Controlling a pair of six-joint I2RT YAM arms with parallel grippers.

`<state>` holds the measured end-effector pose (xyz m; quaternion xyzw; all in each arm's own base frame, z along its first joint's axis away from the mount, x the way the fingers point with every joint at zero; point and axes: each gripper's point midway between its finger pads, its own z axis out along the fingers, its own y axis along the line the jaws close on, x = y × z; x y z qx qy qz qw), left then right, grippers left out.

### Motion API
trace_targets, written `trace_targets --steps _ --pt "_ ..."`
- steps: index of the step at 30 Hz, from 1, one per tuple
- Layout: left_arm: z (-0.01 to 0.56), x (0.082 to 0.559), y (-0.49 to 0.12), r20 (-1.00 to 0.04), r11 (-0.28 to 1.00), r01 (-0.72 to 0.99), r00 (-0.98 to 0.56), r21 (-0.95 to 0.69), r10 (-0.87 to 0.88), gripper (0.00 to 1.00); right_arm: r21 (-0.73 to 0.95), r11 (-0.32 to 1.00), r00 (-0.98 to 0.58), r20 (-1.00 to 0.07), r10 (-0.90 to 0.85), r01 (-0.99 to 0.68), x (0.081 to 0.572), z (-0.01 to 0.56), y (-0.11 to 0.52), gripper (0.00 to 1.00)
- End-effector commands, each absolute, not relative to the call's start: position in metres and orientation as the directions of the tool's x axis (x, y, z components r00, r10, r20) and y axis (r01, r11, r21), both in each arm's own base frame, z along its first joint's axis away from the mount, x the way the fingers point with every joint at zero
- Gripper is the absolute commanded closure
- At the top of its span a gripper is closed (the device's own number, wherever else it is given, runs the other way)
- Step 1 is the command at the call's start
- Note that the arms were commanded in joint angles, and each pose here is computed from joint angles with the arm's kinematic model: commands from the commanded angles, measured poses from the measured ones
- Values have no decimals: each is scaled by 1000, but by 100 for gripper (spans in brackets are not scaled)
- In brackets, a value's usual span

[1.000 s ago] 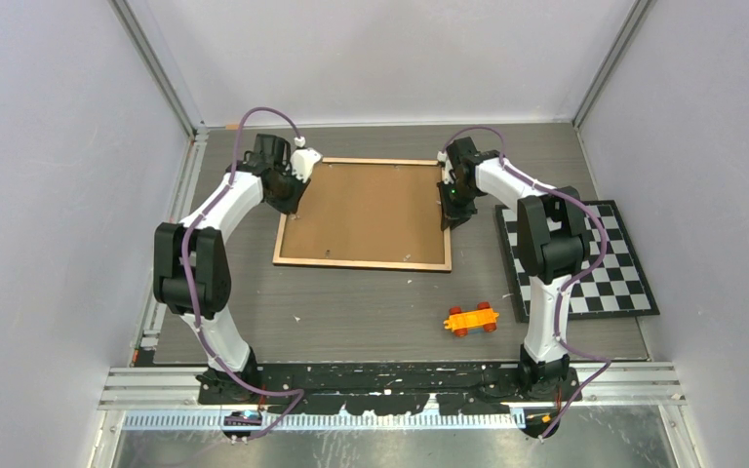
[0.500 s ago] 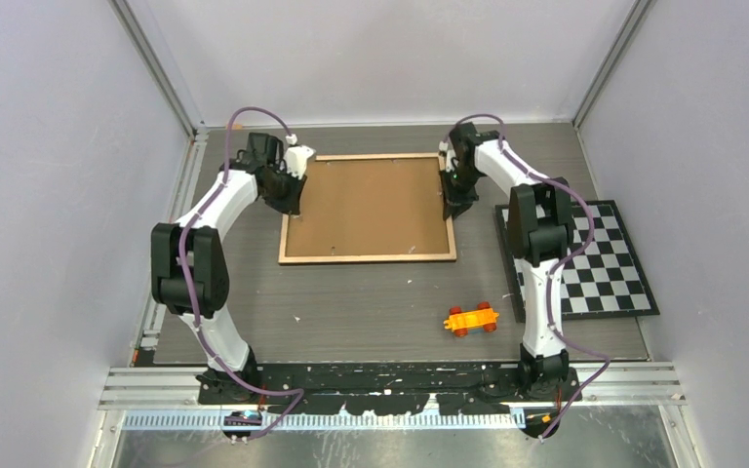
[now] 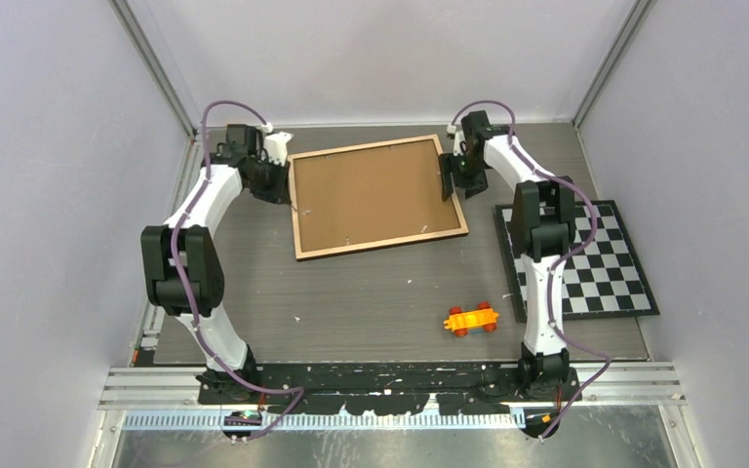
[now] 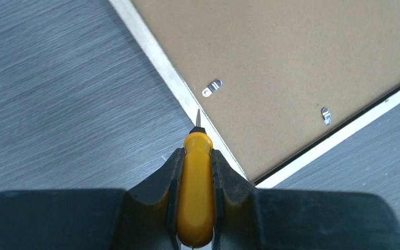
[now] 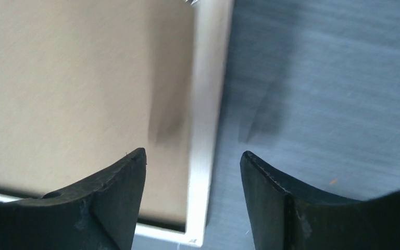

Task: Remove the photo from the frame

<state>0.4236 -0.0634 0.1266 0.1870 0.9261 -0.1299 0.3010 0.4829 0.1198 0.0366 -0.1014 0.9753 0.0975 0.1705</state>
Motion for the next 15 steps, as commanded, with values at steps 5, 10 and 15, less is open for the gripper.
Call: trace_targets --steps 5,10,15 --pt "185 457 -12 -714 952 140 -693 -272 -102 100 238 885 -805 -552 -216 -401 469 119 247 27" --pt "197 451 21 -721 954 23 -661 -298 -209 100 262 834 -761 -596 -256 -485 456 123 330 26" --pt "192 431 34 -714 952 -23 -656 -304 -244 100 310 789 -737 -628 -249 -530 439 121 407 16"
